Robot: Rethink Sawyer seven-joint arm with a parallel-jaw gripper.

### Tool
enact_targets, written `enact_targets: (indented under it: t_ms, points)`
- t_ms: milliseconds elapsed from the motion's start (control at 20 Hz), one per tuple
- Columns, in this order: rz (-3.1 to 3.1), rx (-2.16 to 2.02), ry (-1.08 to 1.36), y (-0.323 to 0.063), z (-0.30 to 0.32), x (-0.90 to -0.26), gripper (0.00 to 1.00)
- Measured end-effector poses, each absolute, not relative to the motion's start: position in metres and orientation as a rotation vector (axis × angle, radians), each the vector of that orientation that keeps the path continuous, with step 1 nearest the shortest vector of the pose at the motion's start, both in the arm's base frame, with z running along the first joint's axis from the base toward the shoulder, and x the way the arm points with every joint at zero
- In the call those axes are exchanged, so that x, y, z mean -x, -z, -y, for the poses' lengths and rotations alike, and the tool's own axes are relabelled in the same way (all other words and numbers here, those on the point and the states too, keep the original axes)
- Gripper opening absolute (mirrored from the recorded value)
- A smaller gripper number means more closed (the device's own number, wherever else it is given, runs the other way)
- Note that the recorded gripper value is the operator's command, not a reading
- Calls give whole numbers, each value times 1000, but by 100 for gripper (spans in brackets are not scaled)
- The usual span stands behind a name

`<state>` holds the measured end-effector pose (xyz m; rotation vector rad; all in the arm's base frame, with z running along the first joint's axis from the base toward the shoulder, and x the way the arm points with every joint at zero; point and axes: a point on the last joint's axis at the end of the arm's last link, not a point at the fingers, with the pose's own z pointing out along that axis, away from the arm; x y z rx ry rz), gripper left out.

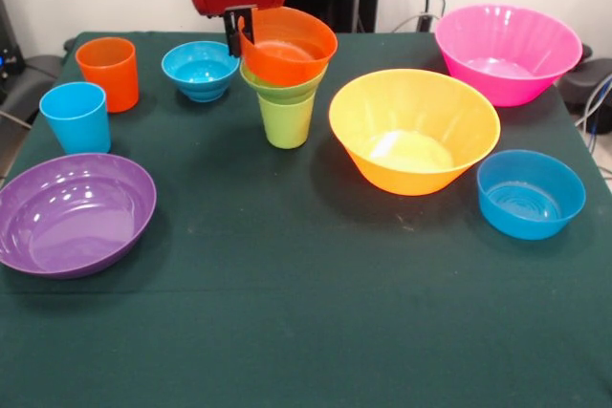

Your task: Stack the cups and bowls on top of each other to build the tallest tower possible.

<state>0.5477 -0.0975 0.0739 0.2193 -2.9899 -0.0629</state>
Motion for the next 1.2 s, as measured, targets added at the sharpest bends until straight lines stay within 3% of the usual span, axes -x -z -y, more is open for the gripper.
enact_targets:
  t_ms: [1200]
  points:
    - [2984,-241,108,-58,81,-550,0]
